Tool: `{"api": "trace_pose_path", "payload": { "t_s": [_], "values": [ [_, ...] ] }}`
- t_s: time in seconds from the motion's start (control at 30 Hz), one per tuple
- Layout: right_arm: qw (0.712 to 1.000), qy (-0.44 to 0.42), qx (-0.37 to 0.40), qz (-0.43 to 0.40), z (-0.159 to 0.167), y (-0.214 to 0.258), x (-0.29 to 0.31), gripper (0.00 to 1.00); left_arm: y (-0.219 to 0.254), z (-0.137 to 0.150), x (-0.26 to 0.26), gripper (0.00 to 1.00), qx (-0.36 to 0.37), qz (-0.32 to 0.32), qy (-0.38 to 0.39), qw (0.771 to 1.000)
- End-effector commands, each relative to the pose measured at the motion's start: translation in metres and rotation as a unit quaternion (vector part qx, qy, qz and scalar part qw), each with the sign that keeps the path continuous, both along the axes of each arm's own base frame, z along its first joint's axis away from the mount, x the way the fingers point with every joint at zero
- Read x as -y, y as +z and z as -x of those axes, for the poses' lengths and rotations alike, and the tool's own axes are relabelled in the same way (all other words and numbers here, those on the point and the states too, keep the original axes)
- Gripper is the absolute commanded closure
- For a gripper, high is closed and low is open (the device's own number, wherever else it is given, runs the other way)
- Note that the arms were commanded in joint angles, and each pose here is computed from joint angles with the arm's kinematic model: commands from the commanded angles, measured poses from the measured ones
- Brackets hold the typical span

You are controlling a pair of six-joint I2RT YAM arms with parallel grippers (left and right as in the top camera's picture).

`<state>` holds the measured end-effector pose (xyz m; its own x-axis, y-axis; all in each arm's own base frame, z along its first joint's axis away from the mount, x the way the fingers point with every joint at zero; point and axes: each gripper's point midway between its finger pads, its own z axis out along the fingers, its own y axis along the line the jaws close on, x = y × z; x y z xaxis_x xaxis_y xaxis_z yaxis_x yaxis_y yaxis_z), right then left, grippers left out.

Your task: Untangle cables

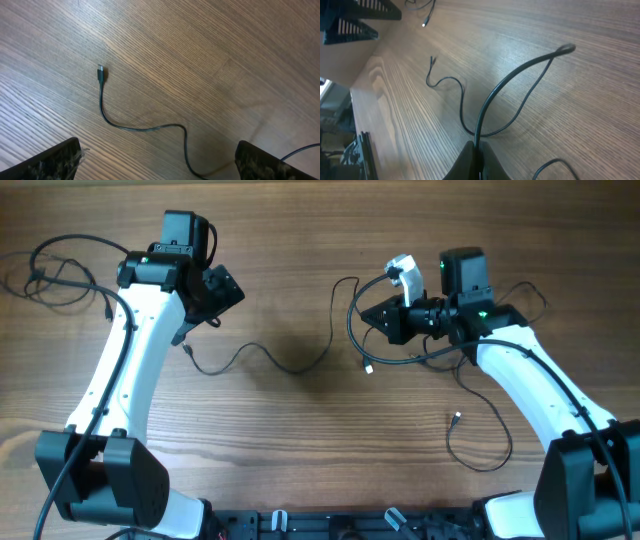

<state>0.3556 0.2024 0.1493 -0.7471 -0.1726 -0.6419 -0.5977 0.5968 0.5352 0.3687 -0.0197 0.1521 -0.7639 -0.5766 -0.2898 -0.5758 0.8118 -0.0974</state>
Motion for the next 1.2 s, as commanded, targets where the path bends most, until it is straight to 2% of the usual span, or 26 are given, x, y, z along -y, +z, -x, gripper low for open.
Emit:
{"api": "trace_pose_path", "payload": {
  "t_s": [0.0, 0.07, 0.17, 0.2, 0.27, 0.3, 0.37, 0.43, 0.5, 0.67, 0.77, 0.83, 0.87, 0.9, 0.93, 0.97, 1.03, 1.17],
  "values": [
    [0.993, -0.07, 0.077, 0.049, -0.032, 0.044, 0.026, 0.95, -0.003, 0.0, 0.001, 0.0, -0.002, 0.014, 0.028, 1.0],
    [0.968, -0.154, 0.134, 0.148, -0.051, 0.07, 0.069, 0.96, -0.003, 0.0, 0.001, 0.0, -0.001, 0.014, 0.028, 1.0],
    [0.902, -0.283, 0.178, 0.274, -0.058, 0.103, 0.135, 0.96, -0.003, -0.001, 0.001, 0.0, -0.001, 0.014, 0.028, 1.0],
    [0.872, -0.329, 0.192, 0.308, -0.055, 0.117, 0.158, 0.96, -0.003, -0.001, 0.001, 0.0, 0.0, 0.014, 0.028, 1.0],
    [0.837, -0.378, 0.212, 0.334, -0.047, 0.139, 0.181, 0.96, -0.003, -0.002, 0.001, 0.0, 0.003, 0.015, 0.028, 1.0],
    [0.835, -0.381, 0.217, 0.331, -0.045, 0.144, 0.182, 0.96, -0.002, -0.003, 0.002, 0.0, 0.005, 0.015, 0.028, 0.999],
    [0.869, -0.324, 0.23, 0.296, -0.043, 0.146, 0.157, 0.95, -0.002, -0.006, 0.002, 0.0, 0.01, 0.016, 0.028, 0.999],
    [0.924, -0.2, 0.236, 0.226, -0.034, 0.138, 0.106, 0.95, -0.001, -0.007, 0.002, 0.0, 0.014, 0.016, 0.028, 0.999],
    [0.948, -0.128, 0.231, 0.177, -0.026, 0.132, 0.075, 0.95, -0.001, -0.008, 0.002, 0.0, 0.016, 0.016, 0.027, 0.999],
    [0.967, -0.056, 0.164, 0.189, -0.038, 0.064, 0.039, 0.96, -0.001, -0.008, 0.002, 0.0, 0.015, 0.016, 0.027, 0.999],
    [0.969, -0.051, 0.138, 0.198, -0.057, 0.024, 0.03, 0.95, -0.001, -0.008, 0.002, 0.0, 0.015, 0.016, 0.027, 0.999],
    [0.974, -0.078, 0.11, 0.181, -0.073, 0.004, 0.026, 0.94, -0.001, -0.008, 0.002, 0.0, 0.015, 0.016, 0.027, 0.999],
    [0.977, -0.098, 0.088, 0.169, -0.078, -0.005, 0.025, 0.71, -0.001, -0.008, 0.003, 0.0, 0.015, 0.017, 0.027, 0.999],
    [0.978, -0.11, 0.068, 0.161, -0.08, -0.013, 0.024, 0.43, -0.001, -0.008, 0.004, 0.0, 0.015, 0.021, 0.026, 0.999],
    [0.979, -0.113, 0.052, 0.161, -0.08, -0.022, 0.023, 0.3, -0.001, -0.008, 0.007, 0.0, 0.014, 0.03, 0.023, 0.999],
    [0.979, -0.111, 0.044, 0.166, -0.077, -0.026, 0.025, 0.0, -0.002, -0.008, 0.012, 0.0, 0.012, 0.044, 0.019, 0.999],
    [0.979, -0.116, 0.035, 0.167, -0.072, -0.023, 0.028, 0.0, -0.001, -0.008, 0.023, 0.0, 0.01, 0.072, 0.01, 0.997],
    [0.966, -0.225, 0.022, 0.122, -0.078, 0.024, 0.055, 0.0, 0.003, -0.016, 0.043, 0.0, 0.028, 0.105, -0.014, 0.994]
  ]
}}
